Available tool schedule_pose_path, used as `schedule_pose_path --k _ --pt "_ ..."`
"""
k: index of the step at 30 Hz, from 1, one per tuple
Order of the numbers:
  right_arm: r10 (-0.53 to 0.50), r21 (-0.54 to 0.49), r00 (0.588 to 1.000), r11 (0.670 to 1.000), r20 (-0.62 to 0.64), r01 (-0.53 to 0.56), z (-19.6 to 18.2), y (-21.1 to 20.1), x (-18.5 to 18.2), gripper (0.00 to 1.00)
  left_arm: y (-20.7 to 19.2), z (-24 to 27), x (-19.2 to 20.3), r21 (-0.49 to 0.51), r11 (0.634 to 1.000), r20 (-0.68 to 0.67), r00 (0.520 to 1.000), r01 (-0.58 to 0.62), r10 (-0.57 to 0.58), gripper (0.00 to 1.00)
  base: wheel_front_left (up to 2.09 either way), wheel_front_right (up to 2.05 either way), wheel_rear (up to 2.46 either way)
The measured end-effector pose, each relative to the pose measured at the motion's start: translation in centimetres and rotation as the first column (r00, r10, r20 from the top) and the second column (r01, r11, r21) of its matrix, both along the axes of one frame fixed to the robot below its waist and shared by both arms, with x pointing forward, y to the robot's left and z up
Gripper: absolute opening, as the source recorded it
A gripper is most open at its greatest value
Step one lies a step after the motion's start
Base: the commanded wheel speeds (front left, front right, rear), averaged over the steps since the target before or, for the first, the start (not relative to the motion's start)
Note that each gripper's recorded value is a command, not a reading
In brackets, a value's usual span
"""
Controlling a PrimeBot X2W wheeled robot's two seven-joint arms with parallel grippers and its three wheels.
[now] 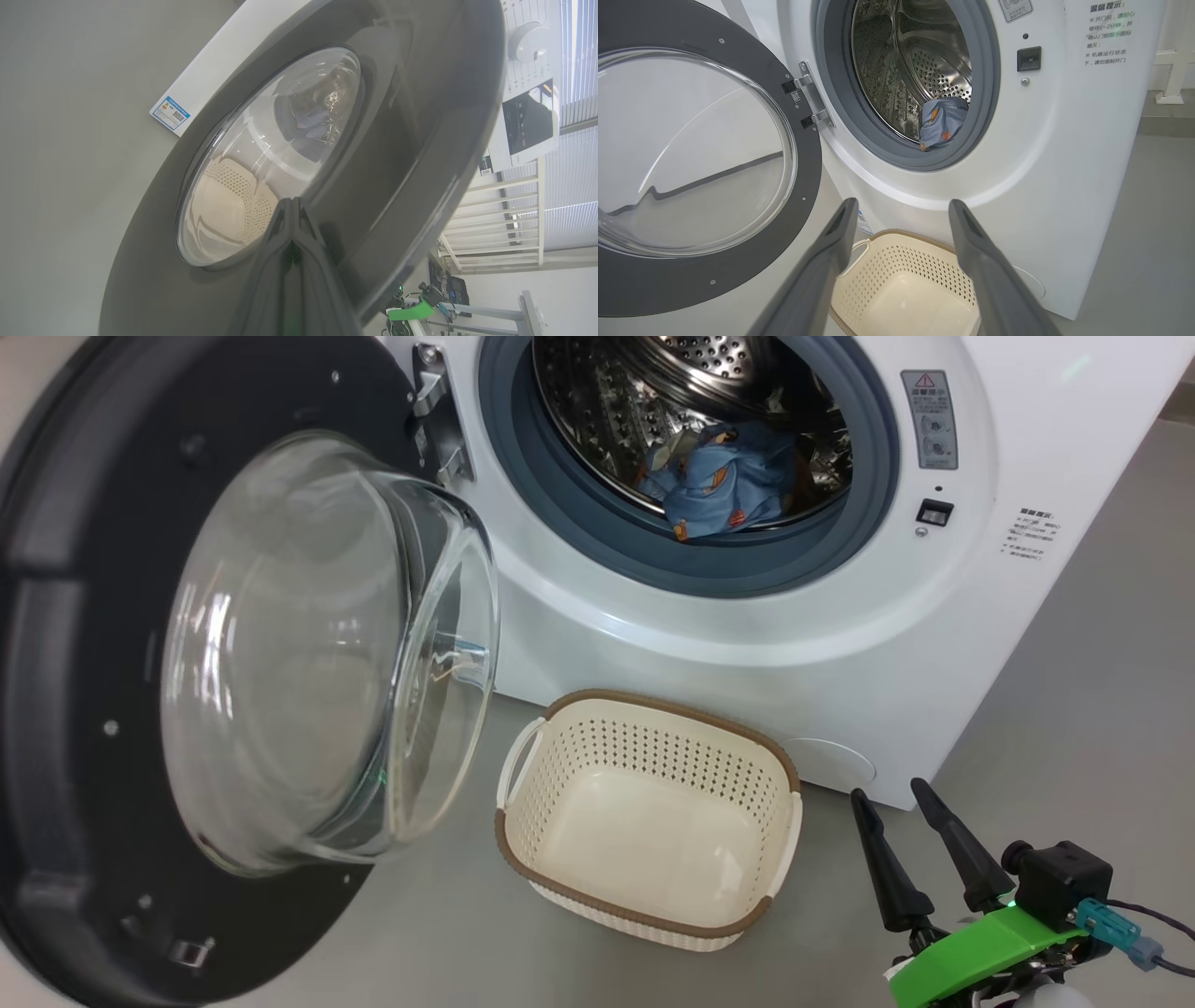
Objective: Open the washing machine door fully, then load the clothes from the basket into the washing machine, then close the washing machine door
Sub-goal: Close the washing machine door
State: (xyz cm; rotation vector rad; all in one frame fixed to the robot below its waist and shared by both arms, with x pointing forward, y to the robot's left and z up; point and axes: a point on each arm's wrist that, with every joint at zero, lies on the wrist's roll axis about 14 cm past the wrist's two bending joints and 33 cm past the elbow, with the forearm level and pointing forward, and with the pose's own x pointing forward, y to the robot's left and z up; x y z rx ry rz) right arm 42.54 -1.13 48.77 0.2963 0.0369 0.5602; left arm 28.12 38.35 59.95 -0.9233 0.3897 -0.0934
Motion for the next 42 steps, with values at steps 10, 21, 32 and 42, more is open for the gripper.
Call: schedule_pose_path --k 10,21,32,42 --pt "-0.027 -0.012 0.999 1.000 0.018 0.027 0.5 -1.1 -0.4 1.00 -5.7 1.0 1.5 0.006 0.978 0.049 0.977 0.209 -0.209 0.00 0.00 0.00 0.00" --pt "-0.106 -0.024 0.994 0.994 0.022 0.107 0.5 -4.0 -1.1 1.00 -12.0 1.2 4.3 -0.006 0.916 0.096 0.912 0.402 -0.399 0.00 0.00 0.00 0.00" --pt "-0.226 -0.024 0.974 0.974 0.024 0.226 0.7 -8.1 -1.9 1.00 -17.9 1.6 8.4 0.002 0.842 0.140 0.834 0.540 -0.534 0.00 0.00 0.00 0.00" --pt "-0.360 -0.022 0.933 0.933 0.015 0.360 0.5 -12.7 -3.1 1.00 -23.2 2.8 12.9 0.000 0.790 0.216 0.771 0.613 -0.599 0.00 0.00 0.00 0.00"
